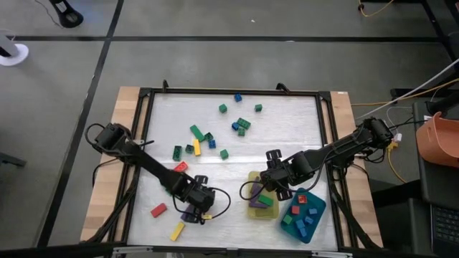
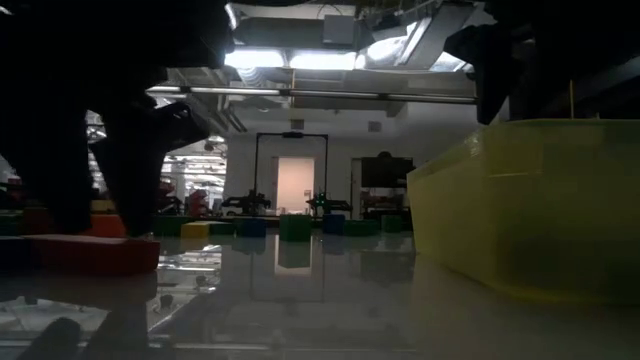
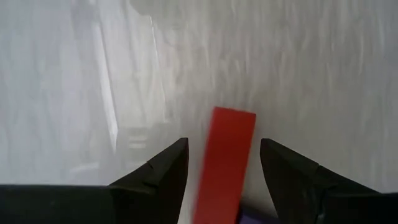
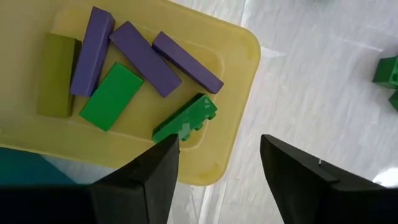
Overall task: Sort blocks by size
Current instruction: Put the long orange block into the yellow bin
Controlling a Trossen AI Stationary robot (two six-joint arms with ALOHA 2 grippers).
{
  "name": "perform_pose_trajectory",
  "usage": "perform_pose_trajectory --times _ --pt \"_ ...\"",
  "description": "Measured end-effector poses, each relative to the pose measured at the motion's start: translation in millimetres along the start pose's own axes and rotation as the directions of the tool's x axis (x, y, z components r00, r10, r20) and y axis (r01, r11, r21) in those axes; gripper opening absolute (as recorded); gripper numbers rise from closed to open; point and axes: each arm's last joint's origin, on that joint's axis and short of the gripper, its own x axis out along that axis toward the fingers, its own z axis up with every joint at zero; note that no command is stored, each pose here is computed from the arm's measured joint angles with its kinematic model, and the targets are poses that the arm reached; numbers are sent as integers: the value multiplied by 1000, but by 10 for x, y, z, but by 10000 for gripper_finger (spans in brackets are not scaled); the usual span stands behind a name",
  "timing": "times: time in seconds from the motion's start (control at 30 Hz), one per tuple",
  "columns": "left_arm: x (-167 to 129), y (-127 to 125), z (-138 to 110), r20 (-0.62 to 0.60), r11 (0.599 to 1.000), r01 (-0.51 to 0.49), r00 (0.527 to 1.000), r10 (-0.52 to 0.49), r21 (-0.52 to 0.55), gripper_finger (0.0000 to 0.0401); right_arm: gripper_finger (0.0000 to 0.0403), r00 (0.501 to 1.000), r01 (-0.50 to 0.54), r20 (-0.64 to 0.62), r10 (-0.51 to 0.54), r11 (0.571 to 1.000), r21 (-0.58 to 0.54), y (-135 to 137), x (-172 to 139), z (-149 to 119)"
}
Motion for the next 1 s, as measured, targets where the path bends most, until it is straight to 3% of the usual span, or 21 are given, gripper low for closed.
perform_pose_trajectory --times 0.27,0.43,0.53,0.63,0.7,0.87,1.0 --pt "31 -60 -31 -10 999 3 1000 -3 49 185 225 1000 0 2 0 1000 0 0 1 3" --pt "180 -42 -58 -36 997 -50 998 52 61 181 225 1000 1 -5 -1 1000 -1 -1 1 -5" --pt "221 -42 -57 -35 995 -63 997 66 72 156 225 999 4 -38 -4 1000 -7 -4 -1 -37" --pt "218 -36 -41 -18 994 -67 998 68 82 107 225 996 9 -89 -11 1000 -18 -11 -4 -87" --pt "211 -11 -16 4 995 -70 998 70 72 83 225 995 21 -99 -23 1000 -21 -15 -4 -97" --pt "174 124 179 138 997 -80 987 78 8 83 225 990 106 -85 -113 991 -78 -42 -6 -93" --pt "137 245 402 298 999 -51 953 49 -1 83 225 981 167 -80 -175 980 -105 -99 -1 -87"
